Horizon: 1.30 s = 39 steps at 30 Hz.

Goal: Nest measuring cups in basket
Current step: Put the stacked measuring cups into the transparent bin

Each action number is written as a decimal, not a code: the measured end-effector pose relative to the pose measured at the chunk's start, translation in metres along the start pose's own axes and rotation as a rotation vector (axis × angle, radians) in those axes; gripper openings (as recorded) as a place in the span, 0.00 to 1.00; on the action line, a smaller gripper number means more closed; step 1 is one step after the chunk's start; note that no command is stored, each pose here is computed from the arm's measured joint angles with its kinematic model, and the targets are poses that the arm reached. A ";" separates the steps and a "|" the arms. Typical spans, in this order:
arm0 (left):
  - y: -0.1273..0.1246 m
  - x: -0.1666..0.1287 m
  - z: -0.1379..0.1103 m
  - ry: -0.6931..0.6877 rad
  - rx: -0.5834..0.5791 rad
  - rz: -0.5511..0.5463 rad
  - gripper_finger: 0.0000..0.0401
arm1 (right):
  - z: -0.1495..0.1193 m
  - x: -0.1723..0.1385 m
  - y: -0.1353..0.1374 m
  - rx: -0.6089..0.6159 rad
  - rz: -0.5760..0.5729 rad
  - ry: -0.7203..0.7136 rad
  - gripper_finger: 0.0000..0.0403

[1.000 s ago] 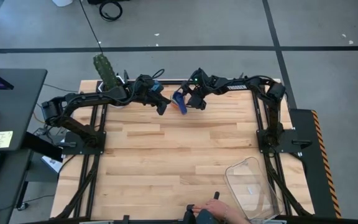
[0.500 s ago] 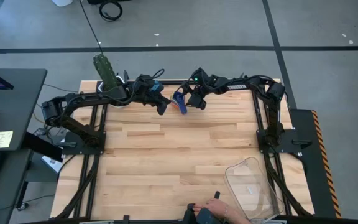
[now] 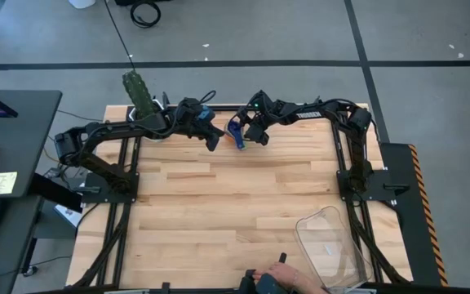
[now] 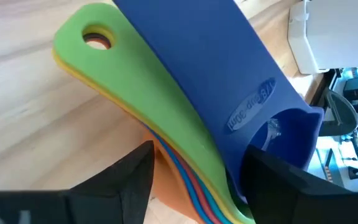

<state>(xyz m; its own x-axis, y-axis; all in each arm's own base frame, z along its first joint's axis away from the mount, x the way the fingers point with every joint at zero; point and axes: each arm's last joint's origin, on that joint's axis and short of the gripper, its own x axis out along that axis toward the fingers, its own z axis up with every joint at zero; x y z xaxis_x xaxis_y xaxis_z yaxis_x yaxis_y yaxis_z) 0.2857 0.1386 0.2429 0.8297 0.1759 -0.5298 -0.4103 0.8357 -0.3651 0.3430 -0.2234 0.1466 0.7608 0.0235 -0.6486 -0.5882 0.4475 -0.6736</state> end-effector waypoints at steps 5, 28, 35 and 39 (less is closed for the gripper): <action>0.000 0.000 0.000 0.000 0.000 0.000 0.03 | 0.000 0.000 0.000 0.000 0.000 0.000 0.52; 0.000 0.000 0.000 0.000 0.000 0.000 0.03 | -0.001 -0.001 -0.001 -0.003 -0.006 0.026 0.38; 0.000 0.000 0.000 0.000 0.000 0.000 0.03 | -0.001 -0.001 -0.001 -0.005 -0.009 0.029 0.37; 0.000 0.000 0.000 0.000 0.000 0.001 0.03 | -0.001 -0.001 -0.002 -0.003 -0.009 0.029 0.37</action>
<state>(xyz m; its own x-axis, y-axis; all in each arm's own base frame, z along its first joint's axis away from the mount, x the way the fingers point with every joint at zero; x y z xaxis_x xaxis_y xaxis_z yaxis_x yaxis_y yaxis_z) 0.2857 0.1387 0.2430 0.8296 0.1765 -0.5297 -0.4107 0.8356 -0.3648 0.3427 -0.2254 0.1479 0.7577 -0.0068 -0.6526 -0.5821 0.4448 -0.6806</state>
